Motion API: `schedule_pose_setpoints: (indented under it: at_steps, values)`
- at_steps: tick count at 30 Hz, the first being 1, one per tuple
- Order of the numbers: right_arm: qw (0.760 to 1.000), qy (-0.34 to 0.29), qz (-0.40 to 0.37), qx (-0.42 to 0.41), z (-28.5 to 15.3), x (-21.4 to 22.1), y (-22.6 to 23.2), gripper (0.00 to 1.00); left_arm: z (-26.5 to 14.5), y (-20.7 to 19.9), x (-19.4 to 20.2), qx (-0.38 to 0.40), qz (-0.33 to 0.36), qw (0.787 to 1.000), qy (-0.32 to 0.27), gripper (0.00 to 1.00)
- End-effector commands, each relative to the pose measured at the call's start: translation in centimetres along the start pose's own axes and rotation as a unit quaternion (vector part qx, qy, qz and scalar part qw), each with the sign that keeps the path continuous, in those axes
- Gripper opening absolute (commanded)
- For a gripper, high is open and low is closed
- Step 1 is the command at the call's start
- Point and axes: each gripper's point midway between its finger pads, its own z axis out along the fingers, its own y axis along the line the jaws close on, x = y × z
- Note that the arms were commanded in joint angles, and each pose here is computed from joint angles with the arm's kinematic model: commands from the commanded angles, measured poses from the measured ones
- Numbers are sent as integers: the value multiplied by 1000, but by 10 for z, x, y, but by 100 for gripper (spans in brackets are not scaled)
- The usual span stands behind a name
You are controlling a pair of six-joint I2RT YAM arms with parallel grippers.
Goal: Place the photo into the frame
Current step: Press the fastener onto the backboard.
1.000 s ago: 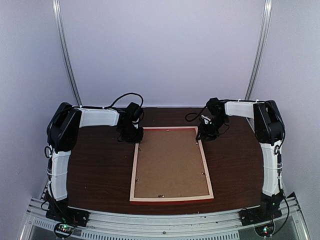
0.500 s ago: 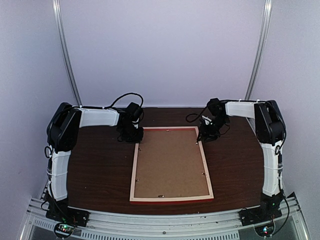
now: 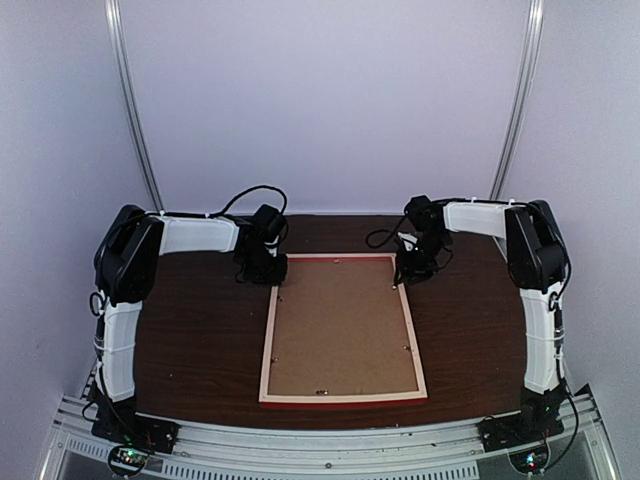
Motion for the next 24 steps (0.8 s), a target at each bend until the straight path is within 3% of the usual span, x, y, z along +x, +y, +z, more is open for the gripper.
schedule_pose_setpoints:
  at_steps: [1,8,13,18,24]
  values:
    - [995,63,-5,73,13,30,-27,37,22,2,21,-4,11,999,36,21]
    - [995,65,-13,78,9,28,-24,33,21,1,20,-4,11,999,35,22]
    - [998,59,-7,28,8,20,-7,30,21,2,20,-5,12,999,35,21]
    - [998,51,4,-24,9,13,11,33,21,2,20,-5,13,999,36,22]
    - [998,54,7,-29,12,15,13,36,21,2,20,-5,14,999,36,22]
